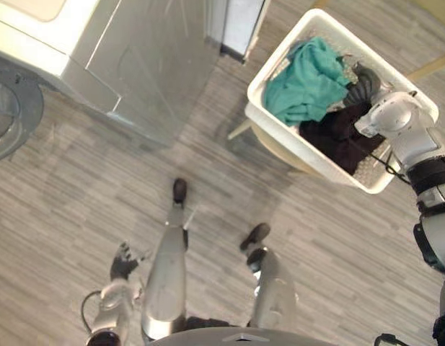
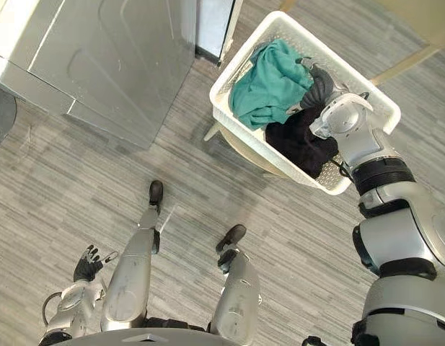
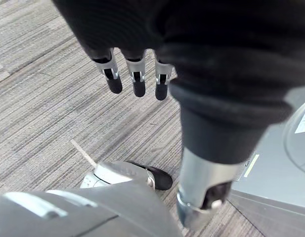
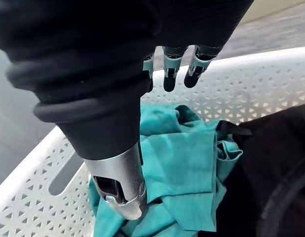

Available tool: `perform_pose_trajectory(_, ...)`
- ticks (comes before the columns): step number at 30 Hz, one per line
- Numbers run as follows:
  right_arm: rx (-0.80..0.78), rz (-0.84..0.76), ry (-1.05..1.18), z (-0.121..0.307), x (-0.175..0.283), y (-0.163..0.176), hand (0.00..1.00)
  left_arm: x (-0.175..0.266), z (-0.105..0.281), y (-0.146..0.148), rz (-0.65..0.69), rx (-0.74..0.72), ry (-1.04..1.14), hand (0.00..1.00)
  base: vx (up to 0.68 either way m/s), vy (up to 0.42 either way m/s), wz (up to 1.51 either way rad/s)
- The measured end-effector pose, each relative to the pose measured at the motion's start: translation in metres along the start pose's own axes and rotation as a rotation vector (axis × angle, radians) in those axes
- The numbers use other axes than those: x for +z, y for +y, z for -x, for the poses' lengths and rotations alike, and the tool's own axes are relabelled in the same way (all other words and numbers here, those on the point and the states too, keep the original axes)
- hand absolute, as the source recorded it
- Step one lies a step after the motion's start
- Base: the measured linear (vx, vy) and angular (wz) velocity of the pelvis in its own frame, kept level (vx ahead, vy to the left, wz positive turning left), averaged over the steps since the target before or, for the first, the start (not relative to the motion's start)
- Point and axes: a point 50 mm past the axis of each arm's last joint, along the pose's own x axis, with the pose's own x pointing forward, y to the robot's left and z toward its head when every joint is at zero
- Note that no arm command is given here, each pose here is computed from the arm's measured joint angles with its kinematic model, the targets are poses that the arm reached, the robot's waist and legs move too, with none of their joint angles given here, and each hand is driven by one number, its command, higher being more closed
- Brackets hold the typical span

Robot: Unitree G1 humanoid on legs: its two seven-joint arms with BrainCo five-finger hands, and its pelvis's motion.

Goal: Pick up the laundry basket with both hands and put the clothes into the washing machine.

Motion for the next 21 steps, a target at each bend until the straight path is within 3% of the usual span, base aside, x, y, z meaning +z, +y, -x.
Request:
perform_pose_trajectory(9, -0.139, -0.073, 0.002, -0.007, 0.01, -0.023, 0.0, 0.016, -0.001, -0.014, 0.052, -0.02, -0.068, 0.0, -0.01, -0.036, -0.04)
perform_pose_trajectory(21, -0.196, -0.121, -0.095, -0.017, 0.045, -0.031, 0.0, 0.045, 0.006, -0.037, 0.186, -0.067, -0.203, 0.0, 0.01, -0.038, -0.01)
